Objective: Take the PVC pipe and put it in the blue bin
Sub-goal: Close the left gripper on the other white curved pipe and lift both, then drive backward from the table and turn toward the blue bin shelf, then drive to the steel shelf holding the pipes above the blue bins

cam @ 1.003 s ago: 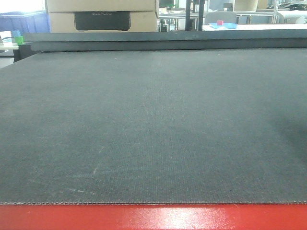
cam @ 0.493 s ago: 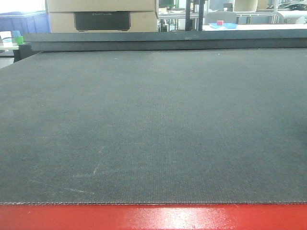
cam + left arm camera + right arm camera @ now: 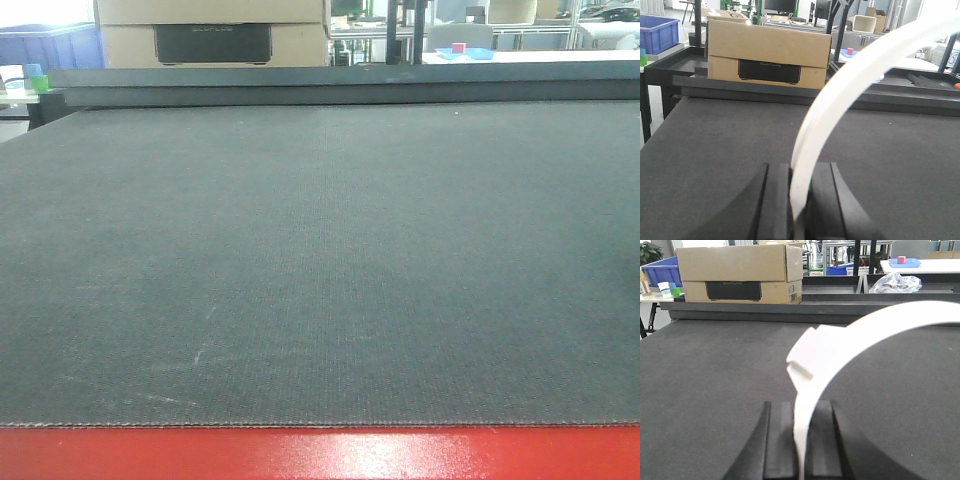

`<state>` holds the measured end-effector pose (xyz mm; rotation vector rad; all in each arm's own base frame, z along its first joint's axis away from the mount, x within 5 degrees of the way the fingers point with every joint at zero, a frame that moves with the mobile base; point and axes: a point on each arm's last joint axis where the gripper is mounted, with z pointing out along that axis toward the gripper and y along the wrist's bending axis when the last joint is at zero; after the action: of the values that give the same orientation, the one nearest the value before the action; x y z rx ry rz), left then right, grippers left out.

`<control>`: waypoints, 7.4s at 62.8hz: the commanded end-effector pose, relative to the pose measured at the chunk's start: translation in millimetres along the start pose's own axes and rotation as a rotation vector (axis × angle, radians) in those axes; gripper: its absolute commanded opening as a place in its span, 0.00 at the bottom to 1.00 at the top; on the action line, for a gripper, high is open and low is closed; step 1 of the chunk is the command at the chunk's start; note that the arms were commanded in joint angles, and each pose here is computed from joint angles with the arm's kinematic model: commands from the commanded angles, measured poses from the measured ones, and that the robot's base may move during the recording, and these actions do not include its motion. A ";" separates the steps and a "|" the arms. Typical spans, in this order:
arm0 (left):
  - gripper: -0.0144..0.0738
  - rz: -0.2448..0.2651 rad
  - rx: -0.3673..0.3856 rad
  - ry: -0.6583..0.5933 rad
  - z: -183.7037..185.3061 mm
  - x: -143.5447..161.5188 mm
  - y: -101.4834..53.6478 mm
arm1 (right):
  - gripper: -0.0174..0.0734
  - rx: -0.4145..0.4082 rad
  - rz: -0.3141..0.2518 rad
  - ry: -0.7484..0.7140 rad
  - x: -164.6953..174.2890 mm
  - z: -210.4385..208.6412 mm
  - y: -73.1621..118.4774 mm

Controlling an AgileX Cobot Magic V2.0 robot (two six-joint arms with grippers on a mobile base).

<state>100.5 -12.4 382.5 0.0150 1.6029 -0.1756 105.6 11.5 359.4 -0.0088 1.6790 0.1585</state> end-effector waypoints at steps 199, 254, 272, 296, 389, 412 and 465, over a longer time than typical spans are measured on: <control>0.04 0.001 0.002 -0.041 -2.0 -3.6 -0.2 | 0.01 -0.002 -0.014 -0.037 -3.3 -1.3 0.2; 0.04 0.001 0.002 -0.041 -2.0 -3.6 -0.2 | 0.01 -0.002 -0.014 -0.037 -3.3 -1.3 0.2; 0.04 0.001 0.002 -0.041 -2.0 -3.6 -0.2 | 0.01 -0.002 -0.014 -0.037 -3.3 -1.3 0.2; 0.04 0.001 0.002 -0.041 -2.0 -3.6 -0.2 | 0.01 -0.002 -0.014 -0.037 -3.3 -1.3 0.2; 0.04 0.001 0.002 -0.041 -2.0 -3.6 -0.2 | 0.01 -0.002 -0.014 -0.037 -3.3 -1.3 0.2; 0.04 0.001 0.002 -0.041 -2.0 -3.6 -0.2 | 0.01 -0.002 -0.014 -0.037 -3.3 -1.3 0.2; 0.04 0.001 0.002 -0.041 -2.0 -3.6 -0.2 | 0.01 -0.002 -0.014 -0.037 -3.3 -1.3 0.2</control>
<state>100.4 -12.3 383.0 0.0147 1.5975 -0.1762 105.6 11.5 359.5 -0.0119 1.6773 0.1557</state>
